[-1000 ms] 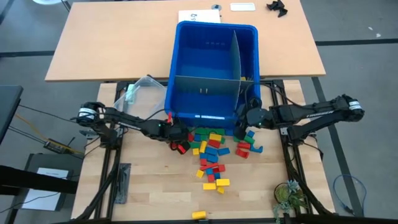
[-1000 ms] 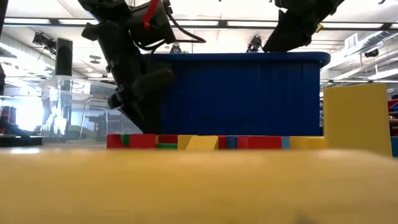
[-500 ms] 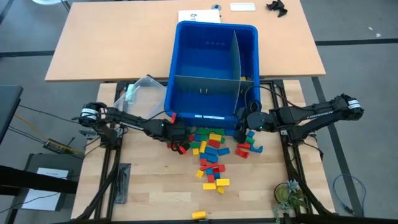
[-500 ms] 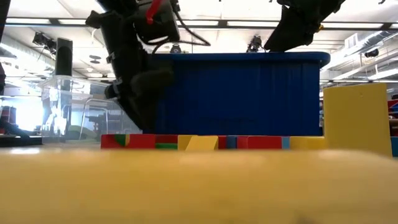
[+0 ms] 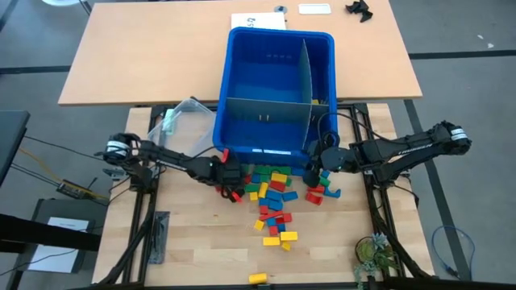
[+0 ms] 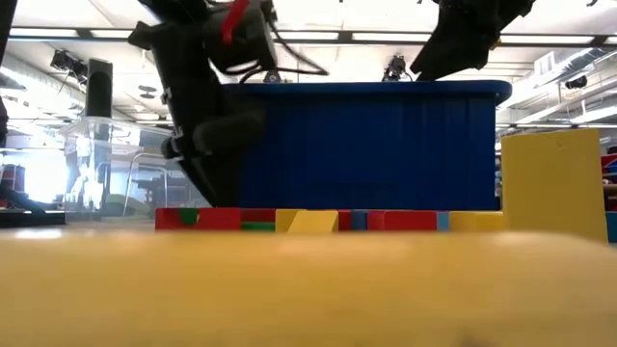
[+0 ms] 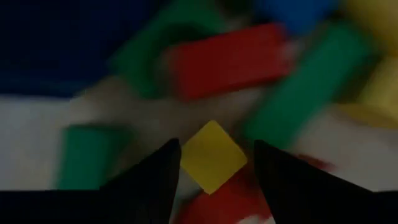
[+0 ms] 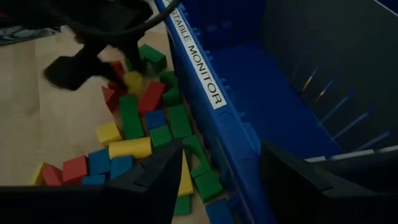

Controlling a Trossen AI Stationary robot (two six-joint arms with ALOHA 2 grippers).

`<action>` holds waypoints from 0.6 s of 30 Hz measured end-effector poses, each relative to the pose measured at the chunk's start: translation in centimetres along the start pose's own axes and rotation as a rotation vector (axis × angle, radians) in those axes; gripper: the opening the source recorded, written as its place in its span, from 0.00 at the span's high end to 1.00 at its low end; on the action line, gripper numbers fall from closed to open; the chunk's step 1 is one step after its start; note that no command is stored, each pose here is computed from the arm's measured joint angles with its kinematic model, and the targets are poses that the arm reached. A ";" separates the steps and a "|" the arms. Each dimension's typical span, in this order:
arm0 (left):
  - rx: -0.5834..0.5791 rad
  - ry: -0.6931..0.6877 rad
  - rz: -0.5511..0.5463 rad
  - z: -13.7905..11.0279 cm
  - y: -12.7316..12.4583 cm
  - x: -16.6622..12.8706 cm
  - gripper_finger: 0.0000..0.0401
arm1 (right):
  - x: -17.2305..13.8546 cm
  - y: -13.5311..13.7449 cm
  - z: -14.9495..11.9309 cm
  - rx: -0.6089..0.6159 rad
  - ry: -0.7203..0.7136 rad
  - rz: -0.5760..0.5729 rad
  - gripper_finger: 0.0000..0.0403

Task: Sort blocks
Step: Put the yellow block into the blue bin

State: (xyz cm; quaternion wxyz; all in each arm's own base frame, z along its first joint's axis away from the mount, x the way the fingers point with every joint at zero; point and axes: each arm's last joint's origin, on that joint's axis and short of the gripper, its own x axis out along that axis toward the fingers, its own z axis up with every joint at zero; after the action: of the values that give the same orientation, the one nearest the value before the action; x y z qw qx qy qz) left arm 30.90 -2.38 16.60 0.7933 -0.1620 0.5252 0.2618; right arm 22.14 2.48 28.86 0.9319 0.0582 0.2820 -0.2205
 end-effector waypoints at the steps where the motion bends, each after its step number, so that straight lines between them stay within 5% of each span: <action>1: 0.029 -0.010 -0.033 0.1 -0.5 -0.2 0.47 | 0.0 0.0 0.0 0.001 -0.001 0.001 0.49; 4: 0.066 -0.042 -0.075 0.2 -1.6 -0.8 0.47 | 0.0 0.0 0.0 0.006 -0.002 0.002 0.49; 13: -0.034 -0.042 0.030 -0.5 -1.5 -1.2 0.47 | 0.0 0.0 0.0 0.022 -0.002 0.005 0.49; 18: 0.224 -0.043 0.015 -1.4 -2.0 -1.0 0.47 | 0.0 0.0 0.0 0.018 -0.002 0.005 0.50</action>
State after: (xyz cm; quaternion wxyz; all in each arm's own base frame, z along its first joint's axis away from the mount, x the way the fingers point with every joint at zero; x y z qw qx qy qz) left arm 30.70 -5.06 16.95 0.8157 -0.0625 0.5351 0.2107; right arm 22.16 2.50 28.89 0.9321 0.0669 0.2791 -0.2208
